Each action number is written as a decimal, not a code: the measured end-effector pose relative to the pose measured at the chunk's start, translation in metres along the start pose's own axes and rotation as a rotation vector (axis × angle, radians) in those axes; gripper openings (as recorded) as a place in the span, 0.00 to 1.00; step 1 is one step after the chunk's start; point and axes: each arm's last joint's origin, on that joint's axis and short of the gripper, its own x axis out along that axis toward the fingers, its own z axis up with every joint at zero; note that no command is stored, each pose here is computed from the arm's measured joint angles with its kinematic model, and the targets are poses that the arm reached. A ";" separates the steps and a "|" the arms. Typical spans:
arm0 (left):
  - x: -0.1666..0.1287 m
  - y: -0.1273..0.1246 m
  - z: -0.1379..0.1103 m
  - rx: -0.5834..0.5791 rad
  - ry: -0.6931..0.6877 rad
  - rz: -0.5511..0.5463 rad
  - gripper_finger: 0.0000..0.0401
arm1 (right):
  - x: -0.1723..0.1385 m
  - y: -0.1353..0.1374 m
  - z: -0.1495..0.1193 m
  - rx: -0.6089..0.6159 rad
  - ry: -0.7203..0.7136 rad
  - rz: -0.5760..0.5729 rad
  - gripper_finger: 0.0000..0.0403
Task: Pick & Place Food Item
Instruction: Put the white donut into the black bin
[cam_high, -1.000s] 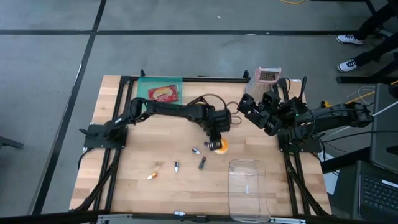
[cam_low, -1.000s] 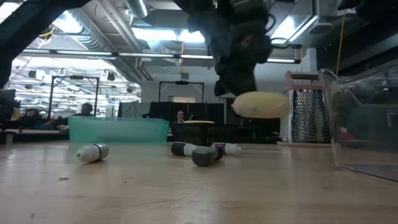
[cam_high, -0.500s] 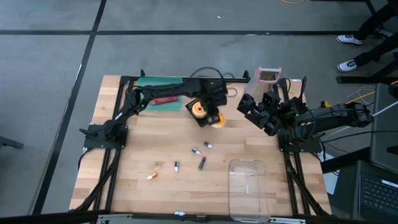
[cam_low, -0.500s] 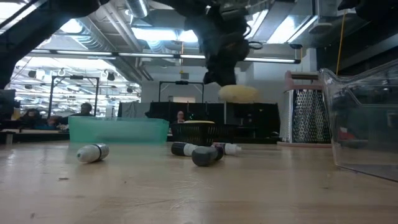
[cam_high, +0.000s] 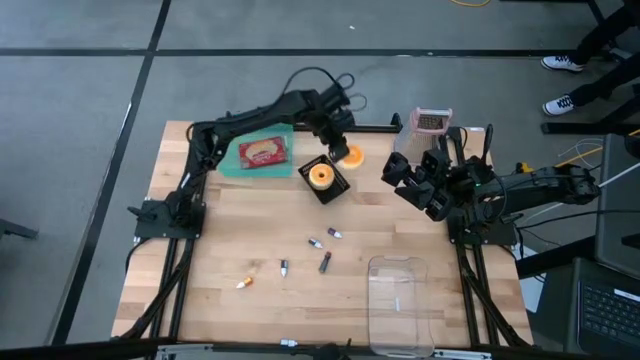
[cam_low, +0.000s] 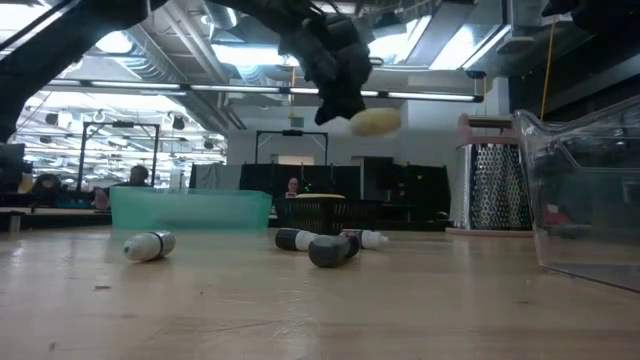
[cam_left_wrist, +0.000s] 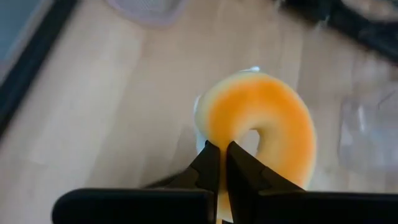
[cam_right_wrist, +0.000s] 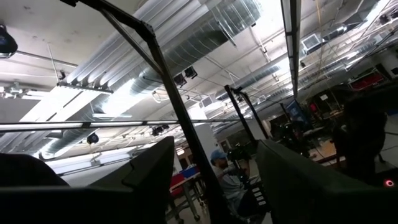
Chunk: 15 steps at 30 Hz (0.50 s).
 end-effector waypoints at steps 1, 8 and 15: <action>-0.005 0.000 0.002 -0.008 -0.021 0.001 0.02 | 0.000 0.000 0.000 0.000 0.002 -0.001 0.57; -0.026 -0.006 0.008 0.001 -0.088 0.011 0.02 | 0.000 -0.001 -0.001 0.002 0.015 -0.006 0.57; -0.057 -0.005 0.012 0.000 -0.161 0.013 0.02 | 0.000 -0.002 -0.002 0.002 0.024 -0.014 0.57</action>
